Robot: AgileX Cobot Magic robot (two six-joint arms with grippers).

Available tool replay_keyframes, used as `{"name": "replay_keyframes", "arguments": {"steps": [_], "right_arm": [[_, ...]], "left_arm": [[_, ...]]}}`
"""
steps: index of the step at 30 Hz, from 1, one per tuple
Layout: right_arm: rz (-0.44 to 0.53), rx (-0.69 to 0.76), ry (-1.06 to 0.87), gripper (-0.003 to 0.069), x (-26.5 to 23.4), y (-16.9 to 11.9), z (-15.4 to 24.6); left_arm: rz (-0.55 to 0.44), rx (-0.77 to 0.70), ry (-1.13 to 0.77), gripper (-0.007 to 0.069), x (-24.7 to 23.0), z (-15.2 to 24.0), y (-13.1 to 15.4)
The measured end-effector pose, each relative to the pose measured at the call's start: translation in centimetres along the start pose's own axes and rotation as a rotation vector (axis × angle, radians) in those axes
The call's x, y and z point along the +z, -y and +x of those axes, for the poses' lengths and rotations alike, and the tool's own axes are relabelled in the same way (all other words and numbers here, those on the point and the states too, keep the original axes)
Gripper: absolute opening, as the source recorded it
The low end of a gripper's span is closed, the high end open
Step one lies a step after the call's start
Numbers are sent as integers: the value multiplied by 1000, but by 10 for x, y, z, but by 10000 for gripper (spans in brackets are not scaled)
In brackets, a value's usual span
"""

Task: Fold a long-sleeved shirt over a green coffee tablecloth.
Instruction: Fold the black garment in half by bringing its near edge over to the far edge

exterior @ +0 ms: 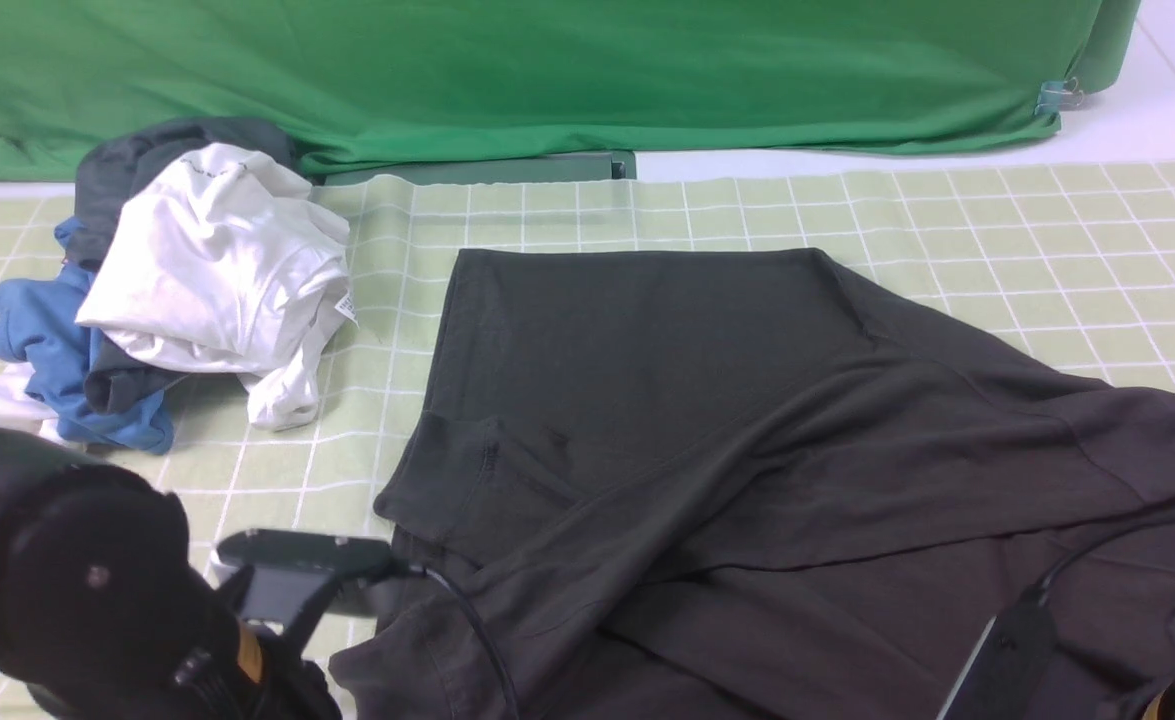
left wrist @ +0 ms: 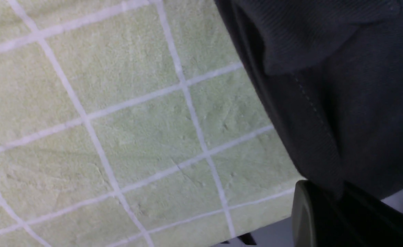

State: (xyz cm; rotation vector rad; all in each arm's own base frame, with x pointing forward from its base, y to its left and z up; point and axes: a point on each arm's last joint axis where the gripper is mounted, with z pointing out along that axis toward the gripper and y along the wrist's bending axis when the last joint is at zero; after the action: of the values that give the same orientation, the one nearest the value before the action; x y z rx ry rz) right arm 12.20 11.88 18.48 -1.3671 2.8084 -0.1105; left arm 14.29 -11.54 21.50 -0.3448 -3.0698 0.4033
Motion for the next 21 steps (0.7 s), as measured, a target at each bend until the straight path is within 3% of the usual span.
{"name": "replay_keyframes", "arguments": {"steps": [4,8,13,21], "right_arm": [[13,32,37,33,-13,6,-9],[62,123,98,32,-30,33,-22],[97,251,142,31,-39,80,-42],[134,346,214,30,-43,141,-96]], "left_arm": [[5,0,57,25,-14,-10,6],[4,-52,152,25,-34,-32,5],[39,-204,280,25,-47,-77,-24],[115,-276,367,25,-41,-149,-61]]}}
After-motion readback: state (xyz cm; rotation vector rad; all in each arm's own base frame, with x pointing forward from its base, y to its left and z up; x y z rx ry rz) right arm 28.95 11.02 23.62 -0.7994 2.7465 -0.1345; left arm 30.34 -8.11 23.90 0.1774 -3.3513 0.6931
